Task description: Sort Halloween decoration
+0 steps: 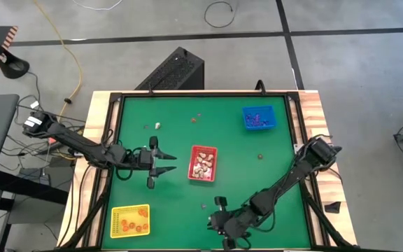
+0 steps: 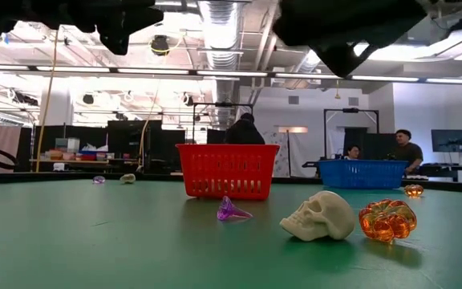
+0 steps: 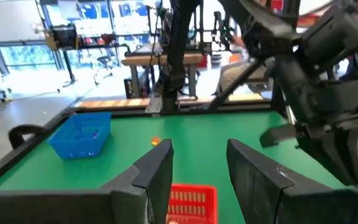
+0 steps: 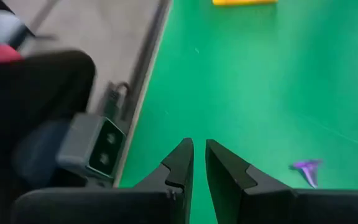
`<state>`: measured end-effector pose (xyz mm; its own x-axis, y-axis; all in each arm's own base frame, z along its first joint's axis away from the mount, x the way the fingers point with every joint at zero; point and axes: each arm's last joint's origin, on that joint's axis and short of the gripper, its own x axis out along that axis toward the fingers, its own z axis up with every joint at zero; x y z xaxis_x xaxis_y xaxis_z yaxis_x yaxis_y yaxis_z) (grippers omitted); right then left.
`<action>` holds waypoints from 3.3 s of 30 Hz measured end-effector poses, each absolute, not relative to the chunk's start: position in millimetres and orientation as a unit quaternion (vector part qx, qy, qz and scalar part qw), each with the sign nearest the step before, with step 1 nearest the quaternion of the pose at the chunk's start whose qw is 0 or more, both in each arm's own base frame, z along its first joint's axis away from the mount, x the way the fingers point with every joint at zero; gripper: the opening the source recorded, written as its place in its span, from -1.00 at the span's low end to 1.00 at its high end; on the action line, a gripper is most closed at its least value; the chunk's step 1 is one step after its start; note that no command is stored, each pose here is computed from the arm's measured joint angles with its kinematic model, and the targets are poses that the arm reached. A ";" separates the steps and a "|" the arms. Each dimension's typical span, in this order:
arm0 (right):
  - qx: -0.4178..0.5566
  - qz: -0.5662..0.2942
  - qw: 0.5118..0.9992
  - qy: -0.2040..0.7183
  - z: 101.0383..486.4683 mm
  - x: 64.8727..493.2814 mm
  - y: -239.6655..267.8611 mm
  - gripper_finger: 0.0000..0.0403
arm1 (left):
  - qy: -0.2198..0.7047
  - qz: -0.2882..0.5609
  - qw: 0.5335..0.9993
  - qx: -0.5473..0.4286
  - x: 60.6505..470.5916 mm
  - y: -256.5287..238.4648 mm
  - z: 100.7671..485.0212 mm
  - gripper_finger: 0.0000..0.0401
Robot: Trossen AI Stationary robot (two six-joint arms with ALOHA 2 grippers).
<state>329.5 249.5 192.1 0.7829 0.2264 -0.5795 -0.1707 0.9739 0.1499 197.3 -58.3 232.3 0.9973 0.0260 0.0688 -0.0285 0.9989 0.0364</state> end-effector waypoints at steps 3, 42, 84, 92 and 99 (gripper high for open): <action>0.026 0.092 0.931 0.353 188.3 330.7 252.1 -0.54 | -0.030 0.007 0.999 0.019 196.4 -60.9 231.4 -0.29; -0.029 0.065 0.899 0.432 137.7 339.5 235.6 -0.29 | 0.017 0.010 0.999 0.040 190.5 -60.5 226.4 -0.29; -0.106 -0.105 0.808 0.571 226.4 411.1 52.2 -0.23 | 0.058 0.037 0.997 0.043 174.8 -52.9 227.2 -0.29; -0.104 -0.083 0.760 0.637 225.2 394.2 53.3 -0.13 | 0.065 0.037 0.996 0.046 174.6 -52.9 225.8 -0.29; -0.069 -0.098 0.743 0.658 244.5 343.2 61.0 -0.18 | 0.066 0.036 0.996 0.042 174.5 -52.9 225.5 -0.29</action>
